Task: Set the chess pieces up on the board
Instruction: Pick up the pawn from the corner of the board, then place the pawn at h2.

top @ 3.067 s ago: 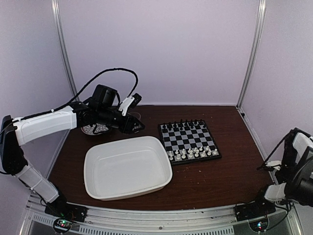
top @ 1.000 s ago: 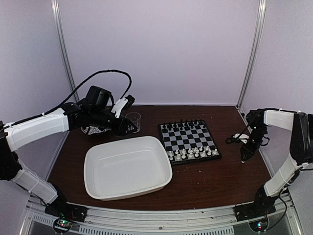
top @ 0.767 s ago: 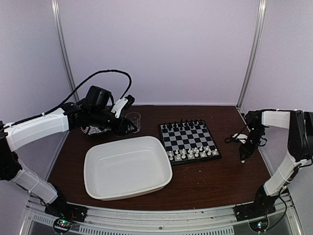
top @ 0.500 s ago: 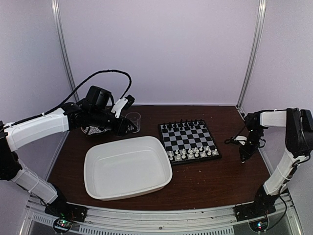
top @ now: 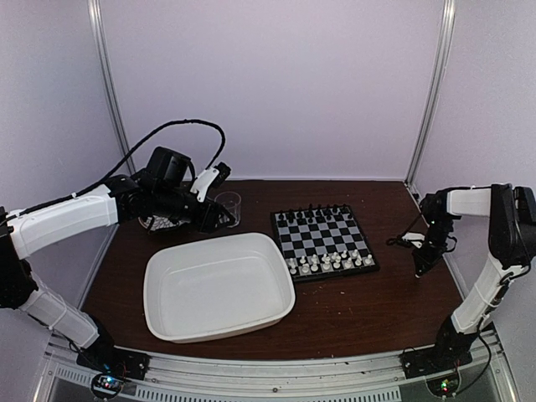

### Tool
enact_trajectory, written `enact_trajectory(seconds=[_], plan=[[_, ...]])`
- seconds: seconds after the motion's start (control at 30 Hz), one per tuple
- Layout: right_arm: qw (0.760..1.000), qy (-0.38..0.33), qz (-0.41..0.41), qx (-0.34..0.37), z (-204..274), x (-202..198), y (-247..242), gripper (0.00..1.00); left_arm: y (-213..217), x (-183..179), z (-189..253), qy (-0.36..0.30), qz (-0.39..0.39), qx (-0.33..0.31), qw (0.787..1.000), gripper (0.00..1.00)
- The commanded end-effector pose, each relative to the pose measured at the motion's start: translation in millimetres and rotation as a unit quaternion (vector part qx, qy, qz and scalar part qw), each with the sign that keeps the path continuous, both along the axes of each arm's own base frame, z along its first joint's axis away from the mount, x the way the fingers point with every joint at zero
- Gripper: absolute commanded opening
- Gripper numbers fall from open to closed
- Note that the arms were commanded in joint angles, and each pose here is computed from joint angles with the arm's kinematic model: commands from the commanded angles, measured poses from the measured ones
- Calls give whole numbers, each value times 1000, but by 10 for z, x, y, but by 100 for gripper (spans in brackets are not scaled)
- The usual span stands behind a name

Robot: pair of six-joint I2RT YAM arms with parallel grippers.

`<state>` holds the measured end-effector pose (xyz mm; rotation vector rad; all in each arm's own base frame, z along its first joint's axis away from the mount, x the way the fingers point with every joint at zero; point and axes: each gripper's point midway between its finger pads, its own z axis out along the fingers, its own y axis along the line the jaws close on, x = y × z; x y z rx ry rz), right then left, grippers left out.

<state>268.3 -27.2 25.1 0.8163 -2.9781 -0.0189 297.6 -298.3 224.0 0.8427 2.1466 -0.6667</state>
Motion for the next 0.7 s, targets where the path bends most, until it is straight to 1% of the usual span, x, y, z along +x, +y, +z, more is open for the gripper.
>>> enact_trajectory(seconds=[0.0, 0.17, 0.23, 0.37, 0.5, 0.67], plan=[[1000, -6, -1, 8, 155, 72, 14, 11, -14, 14, -5, -3, 1, -6, 1000, 43], [999, -37, 15, 21, 494, 265, 204, 10, -5, 17, 10, -6, 3, -4, 1000, 43], [998, -49, 35, 22, 621, 351, 334, 10, -15, 20, 0, -4, 3, -6, 1000, 43], [992, -79, 95, 26, 846, 575, 750, 11, -30, 12, -1, 1, 1, -10, 1000, 43], [986, -88, 138, 32, 919, 778, 1127, 11, -41, 0, 24, 5, 0, -16, 1000, 43], [983, -69, 170, 30, 800, 926, 1428, 11, -25, -11, 66, 4, 3, -17, 1000, 43]])
